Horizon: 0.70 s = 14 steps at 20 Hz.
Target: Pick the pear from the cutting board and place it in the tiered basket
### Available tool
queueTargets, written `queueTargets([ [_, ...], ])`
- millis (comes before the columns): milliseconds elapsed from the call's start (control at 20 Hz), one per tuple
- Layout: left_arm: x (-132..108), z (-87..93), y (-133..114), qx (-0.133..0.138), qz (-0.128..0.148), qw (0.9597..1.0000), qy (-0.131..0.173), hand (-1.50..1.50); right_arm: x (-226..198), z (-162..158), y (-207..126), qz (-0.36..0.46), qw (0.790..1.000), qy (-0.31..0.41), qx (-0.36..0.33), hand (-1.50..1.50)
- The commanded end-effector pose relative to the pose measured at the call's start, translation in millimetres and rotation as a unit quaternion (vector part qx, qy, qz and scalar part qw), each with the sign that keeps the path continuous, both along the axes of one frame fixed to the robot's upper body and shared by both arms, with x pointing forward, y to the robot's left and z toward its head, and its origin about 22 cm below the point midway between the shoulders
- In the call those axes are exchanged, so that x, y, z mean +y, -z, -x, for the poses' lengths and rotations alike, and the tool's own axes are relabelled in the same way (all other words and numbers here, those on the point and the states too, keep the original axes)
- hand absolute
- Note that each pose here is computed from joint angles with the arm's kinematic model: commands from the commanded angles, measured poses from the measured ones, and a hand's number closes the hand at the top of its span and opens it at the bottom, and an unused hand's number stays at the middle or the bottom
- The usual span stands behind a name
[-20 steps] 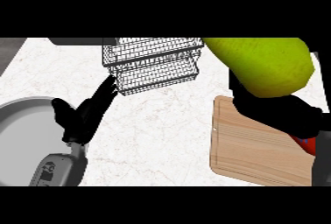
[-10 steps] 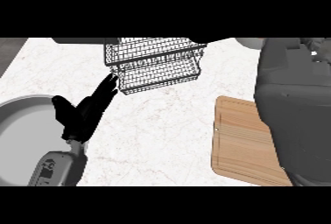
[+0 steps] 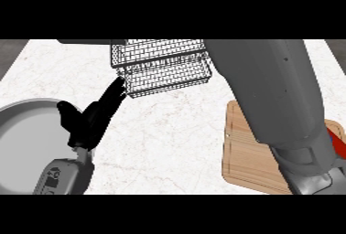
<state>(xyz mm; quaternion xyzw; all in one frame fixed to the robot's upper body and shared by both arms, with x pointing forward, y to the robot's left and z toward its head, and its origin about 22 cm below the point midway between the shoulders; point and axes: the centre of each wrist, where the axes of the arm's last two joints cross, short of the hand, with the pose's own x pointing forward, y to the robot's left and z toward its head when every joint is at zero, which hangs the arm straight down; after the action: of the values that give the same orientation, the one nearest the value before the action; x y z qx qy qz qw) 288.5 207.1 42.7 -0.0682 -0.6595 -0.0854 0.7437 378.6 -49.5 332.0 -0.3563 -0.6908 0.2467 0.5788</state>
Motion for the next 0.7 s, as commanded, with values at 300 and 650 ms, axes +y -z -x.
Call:
queueTargets([
  [300,10,-8.0,13,0.018,-0.008,0.9998,0.0,0.0,32,-47,51,-0.058,0.998,0.008,0.021,1.5],
  [650,-14,-2.5,9,0.012,-0.004,0.9996,0.026,0.0,17,-62,82,-0.195,0.979,-0.057,0.023,-1.5],
])
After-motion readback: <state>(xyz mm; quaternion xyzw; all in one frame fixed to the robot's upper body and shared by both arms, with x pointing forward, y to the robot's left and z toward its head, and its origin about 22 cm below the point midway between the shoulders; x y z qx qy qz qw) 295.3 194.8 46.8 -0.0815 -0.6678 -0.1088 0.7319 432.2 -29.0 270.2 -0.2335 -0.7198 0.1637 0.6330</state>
